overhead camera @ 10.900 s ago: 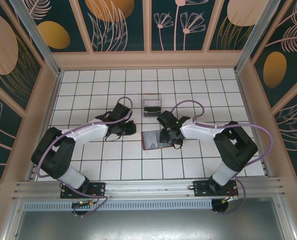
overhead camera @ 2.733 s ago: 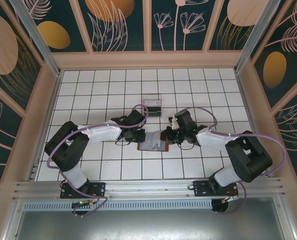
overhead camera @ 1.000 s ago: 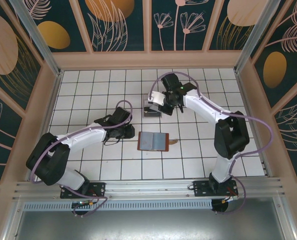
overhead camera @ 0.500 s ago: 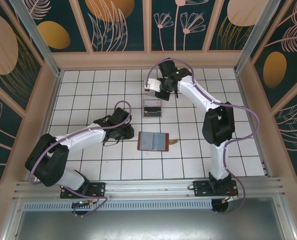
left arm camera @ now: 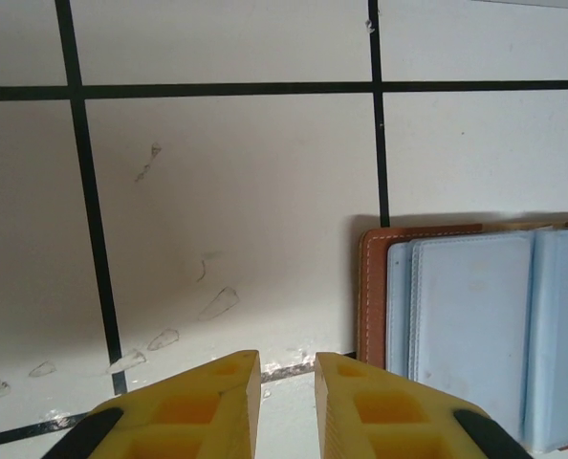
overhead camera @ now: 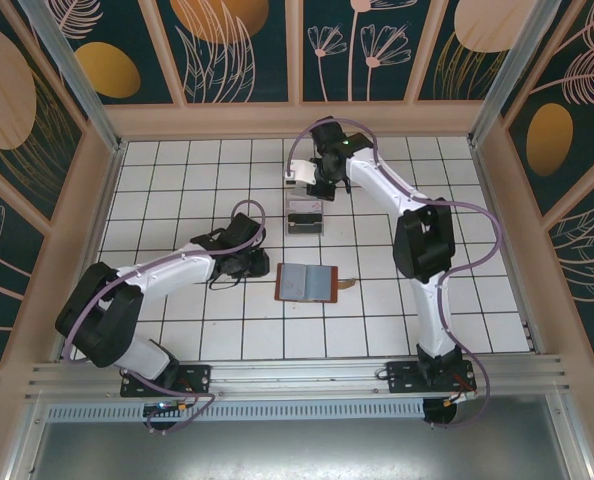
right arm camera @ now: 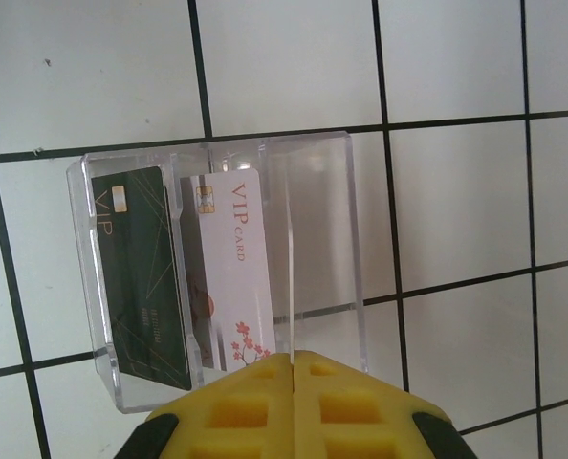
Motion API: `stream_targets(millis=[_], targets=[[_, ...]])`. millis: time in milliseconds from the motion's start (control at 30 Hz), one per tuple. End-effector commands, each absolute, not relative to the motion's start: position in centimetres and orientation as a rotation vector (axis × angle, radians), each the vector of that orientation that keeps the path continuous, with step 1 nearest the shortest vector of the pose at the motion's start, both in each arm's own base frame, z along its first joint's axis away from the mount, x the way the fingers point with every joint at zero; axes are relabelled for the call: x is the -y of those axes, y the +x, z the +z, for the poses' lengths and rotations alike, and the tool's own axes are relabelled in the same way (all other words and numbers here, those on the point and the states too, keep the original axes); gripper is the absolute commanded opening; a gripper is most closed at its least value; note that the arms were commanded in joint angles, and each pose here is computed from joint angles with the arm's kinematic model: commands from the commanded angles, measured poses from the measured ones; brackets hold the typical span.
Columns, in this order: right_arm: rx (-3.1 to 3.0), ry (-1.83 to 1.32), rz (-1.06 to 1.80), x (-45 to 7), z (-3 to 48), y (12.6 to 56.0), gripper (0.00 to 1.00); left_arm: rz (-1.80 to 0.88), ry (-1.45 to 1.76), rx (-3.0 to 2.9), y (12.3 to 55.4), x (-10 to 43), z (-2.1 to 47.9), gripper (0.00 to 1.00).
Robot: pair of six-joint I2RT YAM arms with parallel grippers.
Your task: Take the credit cards out of the card holder
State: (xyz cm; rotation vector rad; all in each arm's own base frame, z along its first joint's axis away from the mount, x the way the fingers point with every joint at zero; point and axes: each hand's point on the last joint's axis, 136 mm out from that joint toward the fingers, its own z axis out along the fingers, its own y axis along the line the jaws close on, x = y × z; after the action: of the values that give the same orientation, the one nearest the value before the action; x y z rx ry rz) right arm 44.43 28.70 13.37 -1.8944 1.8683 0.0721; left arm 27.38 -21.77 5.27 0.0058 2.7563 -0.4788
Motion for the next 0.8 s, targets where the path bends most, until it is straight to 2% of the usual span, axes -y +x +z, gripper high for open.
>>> stream_targets(millis=[0, 600, 767], targets=[[-1.868, -1.935, 0.060, -28.6, 12.9, 44.6, 0.00, -0.450, 0.008, -2.764, 28.2, 21.7, 5.4, 0.24], [-1.906, -2.018, 0.067, -29.4, 9.2, 44.3, 0.00, -0.449, 0.015, -2.775, 27.9, 21.8, 5.2, 0.24], [-1.901, -1.984, 0.010, -29.3, 9.5, 45.4, 0.19, -0.452, 0.015, -2.771, 28.0, 21.8, 5.3, 0.24]])
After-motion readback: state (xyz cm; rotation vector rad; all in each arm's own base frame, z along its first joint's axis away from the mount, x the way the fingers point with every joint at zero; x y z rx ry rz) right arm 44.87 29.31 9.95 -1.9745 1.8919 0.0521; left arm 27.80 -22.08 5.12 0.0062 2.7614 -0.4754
